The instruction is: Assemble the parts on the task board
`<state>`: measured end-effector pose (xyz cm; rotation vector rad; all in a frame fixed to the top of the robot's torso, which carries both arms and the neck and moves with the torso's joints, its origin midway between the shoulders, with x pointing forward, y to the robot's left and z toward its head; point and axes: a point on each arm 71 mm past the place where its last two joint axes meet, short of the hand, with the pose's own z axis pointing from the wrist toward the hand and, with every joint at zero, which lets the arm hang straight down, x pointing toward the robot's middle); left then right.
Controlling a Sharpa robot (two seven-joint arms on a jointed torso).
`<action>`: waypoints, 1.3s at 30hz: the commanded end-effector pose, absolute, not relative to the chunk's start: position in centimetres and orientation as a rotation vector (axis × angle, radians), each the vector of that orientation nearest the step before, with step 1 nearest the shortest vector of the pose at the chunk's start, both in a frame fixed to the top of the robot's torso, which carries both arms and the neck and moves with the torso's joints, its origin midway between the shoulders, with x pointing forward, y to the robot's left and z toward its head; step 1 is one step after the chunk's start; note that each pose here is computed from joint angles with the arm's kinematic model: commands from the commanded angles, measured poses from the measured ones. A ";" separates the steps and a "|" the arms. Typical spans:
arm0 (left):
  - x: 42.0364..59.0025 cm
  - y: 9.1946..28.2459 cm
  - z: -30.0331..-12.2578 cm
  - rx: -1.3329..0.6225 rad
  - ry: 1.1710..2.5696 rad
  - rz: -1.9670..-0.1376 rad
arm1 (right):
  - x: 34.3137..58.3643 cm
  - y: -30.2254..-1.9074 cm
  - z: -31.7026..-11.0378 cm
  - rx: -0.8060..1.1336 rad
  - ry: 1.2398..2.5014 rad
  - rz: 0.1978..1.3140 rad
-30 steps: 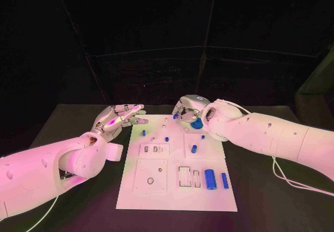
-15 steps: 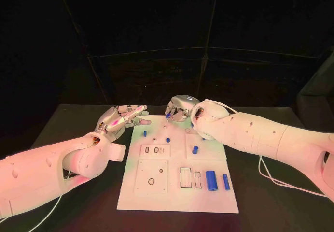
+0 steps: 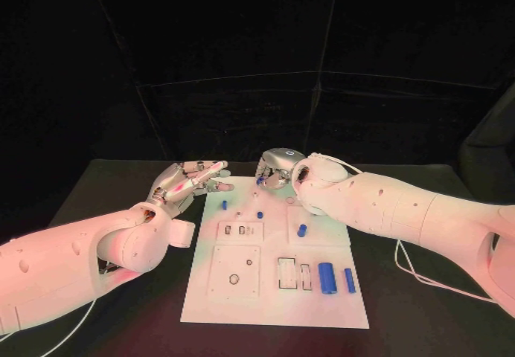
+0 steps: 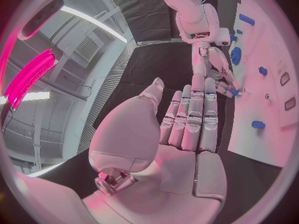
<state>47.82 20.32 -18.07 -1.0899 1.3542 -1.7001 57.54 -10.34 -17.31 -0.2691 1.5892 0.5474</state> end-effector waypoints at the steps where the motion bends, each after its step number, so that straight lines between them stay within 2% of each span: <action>1: 47.8 20.2 -17.8 -1.084 1.349 -1.717 | 57.7 -10.4 -17.3 -0.280 1.597 0.495; 25: 47.9 20.3 -17.7 -1.084 1.354 -1.718 | 57.6 -9.7 -16.9 -0.273 1.554 0.513; 33: 47.9 20.5 -17.7 -1.084 1.352 -1.715 | 56.7 -12.5 -16.1 -0.198 1.491 0.562; 37: 47.9 20.8 -17.7 -1.086 1.352 -1.713 | 55.7 -15.2 -15.6 -0.132 1.466 0.588; 39: 47.8 20.9 -17.7 -1.087 1.351 -1.711 | 55.1 -17.1 -15.5 -0.083 1.497 0.598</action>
